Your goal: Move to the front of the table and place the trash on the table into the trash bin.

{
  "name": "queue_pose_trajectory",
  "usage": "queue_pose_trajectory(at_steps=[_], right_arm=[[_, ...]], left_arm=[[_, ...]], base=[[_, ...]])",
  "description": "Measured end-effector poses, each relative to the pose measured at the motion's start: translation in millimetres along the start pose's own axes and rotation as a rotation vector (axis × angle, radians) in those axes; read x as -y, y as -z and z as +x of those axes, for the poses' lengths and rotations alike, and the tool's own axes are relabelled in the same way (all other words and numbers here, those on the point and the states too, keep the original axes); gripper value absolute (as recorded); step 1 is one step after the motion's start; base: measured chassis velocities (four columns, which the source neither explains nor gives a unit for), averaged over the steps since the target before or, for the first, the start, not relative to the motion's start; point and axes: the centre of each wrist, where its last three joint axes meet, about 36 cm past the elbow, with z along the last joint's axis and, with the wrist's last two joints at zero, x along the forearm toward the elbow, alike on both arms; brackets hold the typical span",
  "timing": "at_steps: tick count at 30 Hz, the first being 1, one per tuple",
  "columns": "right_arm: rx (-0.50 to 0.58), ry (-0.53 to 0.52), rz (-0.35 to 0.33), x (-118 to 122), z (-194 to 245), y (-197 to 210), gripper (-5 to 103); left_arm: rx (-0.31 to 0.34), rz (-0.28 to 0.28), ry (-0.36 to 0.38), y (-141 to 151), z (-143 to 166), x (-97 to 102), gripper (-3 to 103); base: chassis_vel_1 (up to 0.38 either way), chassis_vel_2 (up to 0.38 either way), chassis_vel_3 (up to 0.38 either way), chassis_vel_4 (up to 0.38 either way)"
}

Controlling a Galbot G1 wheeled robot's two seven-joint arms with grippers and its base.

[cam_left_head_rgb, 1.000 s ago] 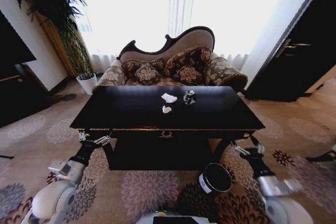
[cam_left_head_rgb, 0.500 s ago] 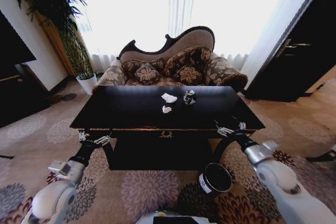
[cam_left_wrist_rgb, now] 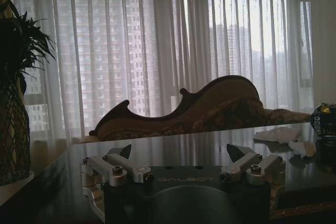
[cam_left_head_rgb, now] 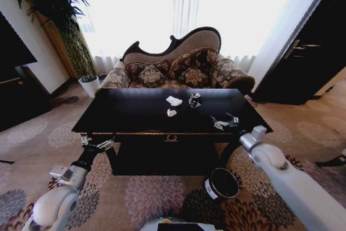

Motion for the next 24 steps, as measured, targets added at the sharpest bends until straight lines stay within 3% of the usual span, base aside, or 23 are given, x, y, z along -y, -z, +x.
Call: queue_pose_trajectory(at_steps=[14, 24], right_arm=[[-0.023, 0.002, 0.029, 18, -56, -11, 100], [0.001, 0.037, 0.044, 4, -88, 1, 100]], left_arm=[[0.0, 0.0, 0.0, 0, 0, 0.0, 100], [0.0, 0.0, 0.0, 0, 0, 0.0, 100]], base=[[0.0, 0.0, 0.0, 0.0], [0.0, 0.0, 0.0, 0.0]])
